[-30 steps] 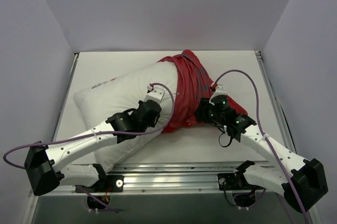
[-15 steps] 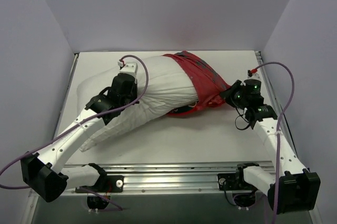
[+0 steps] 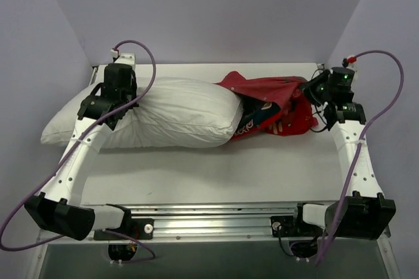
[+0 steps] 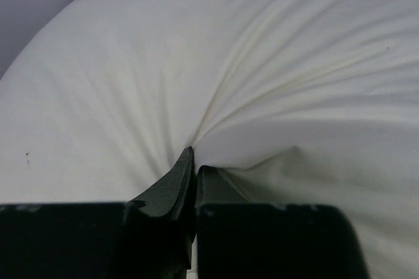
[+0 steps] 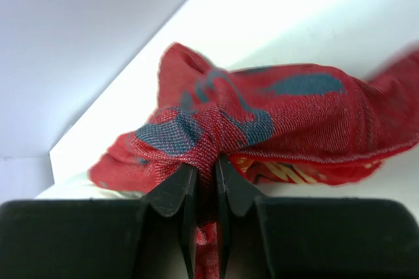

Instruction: Remove the pillowcase from the pillow

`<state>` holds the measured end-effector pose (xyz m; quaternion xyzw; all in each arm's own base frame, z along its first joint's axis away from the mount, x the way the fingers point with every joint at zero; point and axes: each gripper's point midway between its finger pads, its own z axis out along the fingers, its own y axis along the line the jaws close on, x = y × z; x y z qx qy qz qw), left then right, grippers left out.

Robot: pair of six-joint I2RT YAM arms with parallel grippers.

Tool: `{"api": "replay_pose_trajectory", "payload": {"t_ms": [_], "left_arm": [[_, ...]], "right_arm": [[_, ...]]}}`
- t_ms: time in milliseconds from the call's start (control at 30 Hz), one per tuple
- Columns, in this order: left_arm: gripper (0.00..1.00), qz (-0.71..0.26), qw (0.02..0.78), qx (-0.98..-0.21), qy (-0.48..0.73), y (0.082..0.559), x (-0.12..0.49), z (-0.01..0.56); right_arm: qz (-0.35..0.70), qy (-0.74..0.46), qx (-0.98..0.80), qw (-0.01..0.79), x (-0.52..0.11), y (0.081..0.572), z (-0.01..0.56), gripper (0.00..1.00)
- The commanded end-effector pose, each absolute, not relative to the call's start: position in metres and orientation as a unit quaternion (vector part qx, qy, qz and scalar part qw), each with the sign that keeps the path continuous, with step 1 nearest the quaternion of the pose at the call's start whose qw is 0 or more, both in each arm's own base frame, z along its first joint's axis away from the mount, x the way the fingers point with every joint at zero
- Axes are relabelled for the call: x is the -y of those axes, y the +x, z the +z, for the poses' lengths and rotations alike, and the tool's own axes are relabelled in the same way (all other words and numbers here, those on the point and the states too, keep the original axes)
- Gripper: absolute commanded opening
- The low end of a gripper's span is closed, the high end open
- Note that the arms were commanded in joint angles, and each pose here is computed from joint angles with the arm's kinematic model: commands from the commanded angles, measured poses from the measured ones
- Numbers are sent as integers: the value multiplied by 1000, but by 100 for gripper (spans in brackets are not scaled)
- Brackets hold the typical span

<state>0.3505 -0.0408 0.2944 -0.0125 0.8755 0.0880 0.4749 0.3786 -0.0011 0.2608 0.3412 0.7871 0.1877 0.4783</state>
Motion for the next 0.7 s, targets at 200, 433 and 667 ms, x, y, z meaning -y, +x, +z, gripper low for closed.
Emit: {"api": "replay_pose_trajectory", "payload": {"t_ms": [200,433,667], "left_arm": [[2,140,594,-788,-87,415,3,426],[2,151,645,-739,-120,441,-4,502],[2,201,661,-707,-151,432,-26,520]], "right_arm": [[118,252,-726,629,26,471,440,0],[76,237,-626,739,51,491,549,0],[91,232,-541,803,54,463,571,0]]}}
